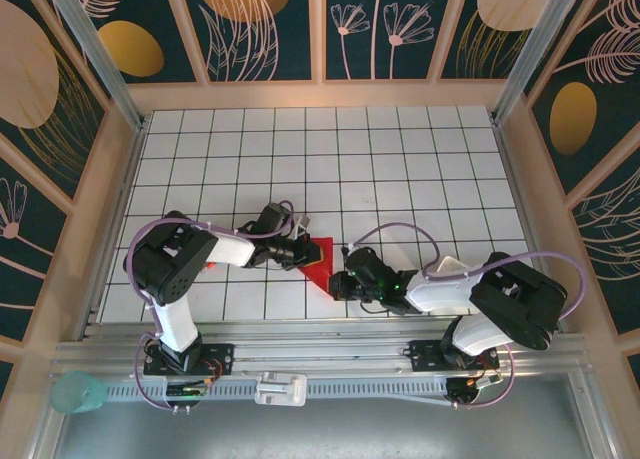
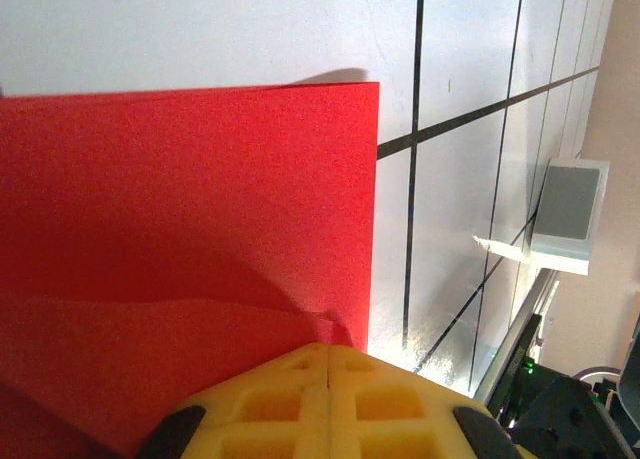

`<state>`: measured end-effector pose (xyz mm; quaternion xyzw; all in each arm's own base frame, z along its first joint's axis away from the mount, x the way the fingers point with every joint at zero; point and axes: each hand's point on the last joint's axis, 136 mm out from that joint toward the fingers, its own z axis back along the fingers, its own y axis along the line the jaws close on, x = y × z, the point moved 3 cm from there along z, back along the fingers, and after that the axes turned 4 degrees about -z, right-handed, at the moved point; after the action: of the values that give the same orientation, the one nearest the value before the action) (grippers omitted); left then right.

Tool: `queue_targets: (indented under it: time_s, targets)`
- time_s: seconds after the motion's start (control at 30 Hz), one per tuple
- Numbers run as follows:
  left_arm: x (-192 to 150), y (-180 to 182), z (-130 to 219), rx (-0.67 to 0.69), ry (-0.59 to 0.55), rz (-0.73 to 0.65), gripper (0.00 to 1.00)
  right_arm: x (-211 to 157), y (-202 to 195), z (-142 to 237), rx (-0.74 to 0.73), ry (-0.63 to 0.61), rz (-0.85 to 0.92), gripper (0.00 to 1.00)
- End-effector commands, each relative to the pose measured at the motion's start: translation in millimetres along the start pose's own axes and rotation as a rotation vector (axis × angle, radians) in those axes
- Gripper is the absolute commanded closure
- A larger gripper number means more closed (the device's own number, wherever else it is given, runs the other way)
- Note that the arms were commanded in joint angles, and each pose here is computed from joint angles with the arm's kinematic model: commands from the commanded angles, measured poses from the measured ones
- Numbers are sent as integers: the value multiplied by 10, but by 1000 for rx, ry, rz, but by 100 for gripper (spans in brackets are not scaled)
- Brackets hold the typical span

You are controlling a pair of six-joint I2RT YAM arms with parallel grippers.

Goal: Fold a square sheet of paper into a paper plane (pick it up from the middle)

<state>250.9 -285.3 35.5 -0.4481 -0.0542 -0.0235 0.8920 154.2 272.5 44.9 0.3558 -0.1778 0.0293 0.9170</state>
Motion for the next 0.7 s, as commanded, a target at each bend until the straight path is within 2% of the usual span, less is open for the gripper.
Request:
queue_targets:
  time_s: [0.0, 0.13, 0.3, 0.67]
  targets:
    - [40, 7, 5, -7, -15, -16, 93, -76, -36, 7, 19, -11, 22, 94]
    - [31, 1, 7, -13, -12, -17, 91, -74, -38, 13, 25, -22, 29, 93]
    - [41, -69, 24, -40, -12, -19, 87, -28, -70, -10, -37, -25, 27, 93]
    - [115, -560, 299, -169, -58, -65, 76, -29, -114, -61, -94, -8, -11, 94]
